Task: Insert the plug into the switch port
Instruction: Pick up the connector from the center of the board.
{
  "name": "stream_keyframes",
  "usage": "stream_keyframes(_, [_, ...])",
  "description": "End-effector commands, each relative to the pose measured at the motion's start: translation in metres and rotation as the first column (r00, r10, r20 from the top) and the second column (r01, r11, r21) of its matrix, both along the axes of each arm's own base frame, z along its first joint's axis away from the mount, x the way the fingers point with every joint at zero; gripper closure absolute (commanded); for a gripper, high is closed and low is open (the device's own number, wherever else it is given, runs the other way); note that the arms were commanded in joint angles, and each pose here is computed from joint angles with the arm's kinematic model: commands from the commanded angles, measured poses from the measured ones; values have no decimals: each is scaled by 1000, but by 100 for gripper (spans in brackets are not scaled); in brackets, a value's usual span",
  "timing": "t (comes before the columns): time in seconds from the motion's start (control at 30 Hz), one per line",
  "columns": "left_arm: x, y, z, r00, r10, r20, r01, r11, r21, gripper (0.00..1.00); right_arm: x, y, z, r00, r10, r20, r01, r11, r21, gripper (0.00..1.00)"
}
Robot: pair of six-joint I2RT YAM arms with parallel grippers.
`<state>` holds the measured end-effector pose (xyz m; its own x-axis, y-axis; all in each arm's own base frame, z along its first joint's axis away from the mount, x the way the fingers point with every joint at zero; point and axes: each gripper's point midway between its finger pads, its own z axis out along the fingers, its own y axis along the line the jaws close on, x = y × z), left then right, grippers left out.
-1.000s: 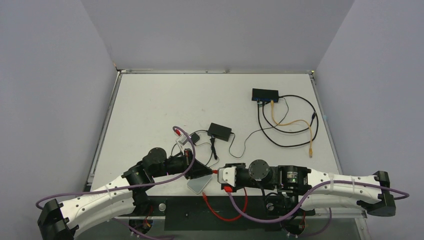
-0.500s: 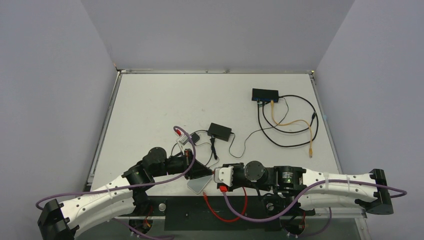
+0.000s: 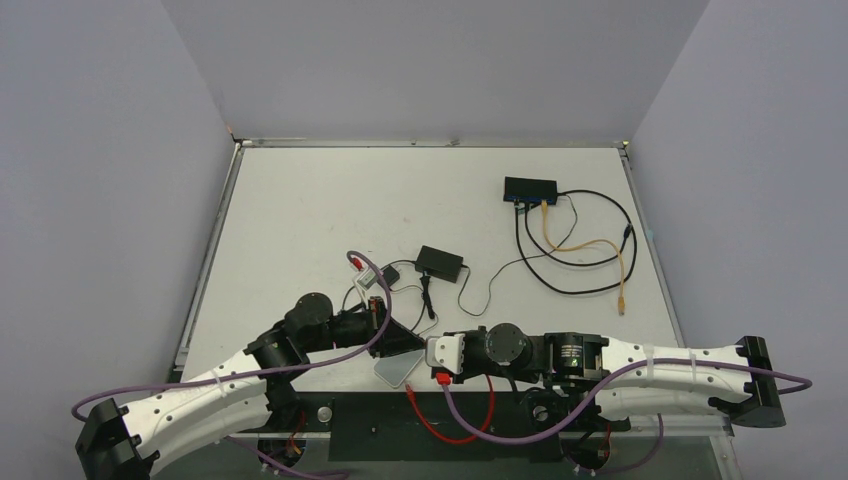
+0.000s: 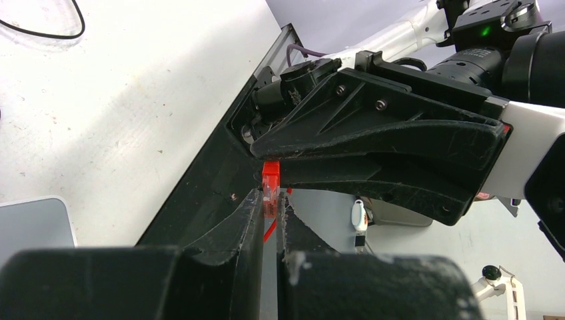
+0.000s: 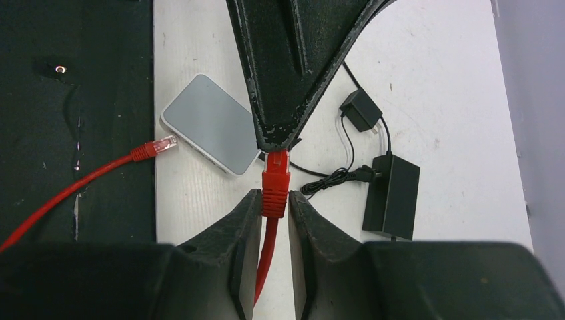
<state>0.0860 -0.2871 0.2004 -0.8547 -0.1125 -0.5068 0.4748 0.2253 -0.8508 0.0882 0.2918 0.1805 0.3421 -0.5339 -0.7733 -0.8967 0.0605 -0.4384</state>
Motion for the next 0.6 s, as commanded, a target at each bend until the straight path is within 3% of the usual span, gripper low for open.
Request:
stream_keyframes(0.0, [1, -3, 23, 999, -12, 41, 15, 997, -70, 100, 0, 7, 10, 1000, -6, 12, 6, 999, 45, 82])
stream_keyframes(0.03, [1, -3, 21, 999, -11, 39, 14, 998, -68, 100, -1, 8, 10, 1000, -3, 12, 2, 999, 45, 83])
stream_keyframes(0.13, [1, -3, 21, 999, -11, 34, 13, 998, -68, 100, -2, 9, 11, 1000, 2, 11, -2, 999, 48, 98])
stream_keyframes(0.2, [2, -3, 20, 999, -10, 32, 12, 998, -67, 100, -3, 10, 11, 1000, 5, 9, -6, 999, 46, 100])
stream_keyframes(0.37, [6, 1, 18, 999, 15, 33, -13, 998, -67, 68, -5, 10, 11, 1000, -13, -25, 14, 999, 36, 100])
stream_keyframes(0.57, [17, 10, 9, 995, 87, 40, -86, 996, -23, 58, -7, 4, -1, 989, -83, -121, 87, 996, 21, 100])
